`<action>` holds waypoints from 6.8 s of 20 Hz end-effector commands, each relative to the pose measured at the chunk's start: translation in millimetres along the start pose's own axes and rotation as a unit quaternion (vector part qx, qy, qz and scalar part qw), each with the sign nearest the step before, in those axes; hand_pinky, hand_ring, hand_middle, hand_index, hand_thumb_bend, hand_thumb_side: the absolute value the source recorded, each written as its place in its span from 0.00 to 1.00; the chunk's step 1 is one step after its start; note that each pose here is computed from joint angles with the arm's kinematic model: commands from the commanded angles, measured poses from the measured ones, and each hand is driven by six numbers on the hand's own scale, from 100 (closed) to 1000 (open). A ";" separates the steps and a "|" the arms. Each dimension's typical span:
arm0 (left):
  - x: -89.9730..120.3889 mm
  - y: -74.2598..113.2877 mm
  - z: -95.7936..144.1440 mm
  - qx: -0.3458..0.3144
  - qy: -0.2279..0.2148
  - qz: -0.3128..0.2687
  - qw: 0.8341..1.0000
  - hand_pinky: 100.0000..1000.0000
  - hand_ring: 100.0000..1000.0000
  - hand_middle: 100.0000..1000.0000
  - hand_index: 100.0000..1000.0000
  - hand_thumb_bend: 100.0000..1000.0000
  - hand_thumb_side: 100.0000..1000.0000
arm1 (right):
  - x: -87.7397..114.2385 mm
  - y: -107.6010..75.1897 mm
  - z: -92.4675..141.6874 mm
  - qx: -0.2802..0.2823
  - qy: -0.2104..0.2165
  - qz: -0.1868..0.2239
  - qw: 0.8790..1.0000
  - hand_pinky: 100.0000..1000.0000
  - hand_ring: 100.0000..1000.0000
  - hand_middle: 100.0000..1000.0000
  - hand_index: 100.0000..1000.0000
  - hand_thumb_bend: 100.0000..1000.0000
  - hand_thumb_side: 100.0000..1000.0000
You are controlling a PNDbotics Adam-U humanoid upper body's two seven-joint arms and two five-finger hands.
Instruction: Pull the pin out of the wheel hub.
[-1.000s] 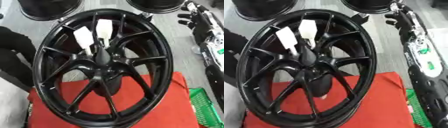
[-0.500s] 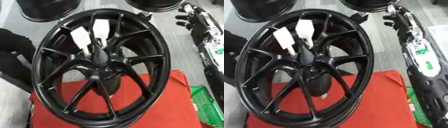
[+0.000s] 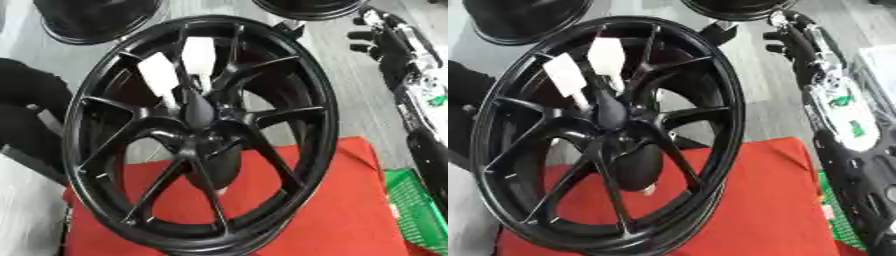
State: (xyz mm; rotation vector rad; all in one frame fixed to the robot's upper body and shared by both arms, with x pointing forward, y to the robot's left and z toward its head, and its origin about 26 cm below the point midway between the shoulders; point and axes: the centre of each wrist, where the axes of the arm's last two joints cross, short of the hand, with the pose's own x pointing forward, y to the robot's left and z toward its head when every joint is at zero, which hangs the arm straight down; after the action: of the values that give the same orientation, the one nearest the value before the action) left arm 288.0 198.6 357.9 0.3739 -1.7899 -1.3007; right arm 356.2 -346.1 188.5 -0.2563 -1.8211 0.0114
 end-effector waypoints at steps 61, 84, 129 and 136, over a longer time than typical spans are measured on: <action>-33.1 -39.5 -105.1 -0.124 0.177 -0.037 0.976 0.84 0.85 0.77 0.82 0.64 0.43 | 9.2 1.5 -3.9 0.019 -0.012 0.024 0.999 0.76 0.75 0.77 0.80 0.00 0.54; -45.7 -38.1 -117.9 -0.130 0.172 -0.020 0.976 0.84 0.86 0.78 0.82 0.63 0.41 | 9.6 5.9 -5.0 0.027 -0.011 0.022 0.999 0.76 0.75 0.78 0.80 0.00 0.55; -33.9 -45.6 -127.0 -0.199 0.148 -0.095 0.964 0.76 0.77 0.63 0.47 0.26 0.00 | 9.2 8.1 -5.7 0.037 -0.009 0.027 0.999 0.76 0.76 0.78 0.80 0.00 0.58; -30.5 -40.0 -125.8 -0.175 0.146 -0.106 0.968 0.74 0.76 0.60 0.37 0.28 0.00 | 8.1 8.4 -5.5 0.039 -0.008 0.028 0.999 0.76 0.76 0.78 0.80 0.00 0.59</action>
State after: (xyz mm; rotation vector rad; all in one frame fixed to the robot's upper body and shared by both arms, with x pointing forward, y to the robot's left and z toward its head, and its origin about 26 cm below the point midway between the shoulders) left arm 395.7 116.2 300.4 0.4952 -1.2736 -1.6230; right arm 362.2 -333.9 187.2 -0.2319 -1.7987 0.1053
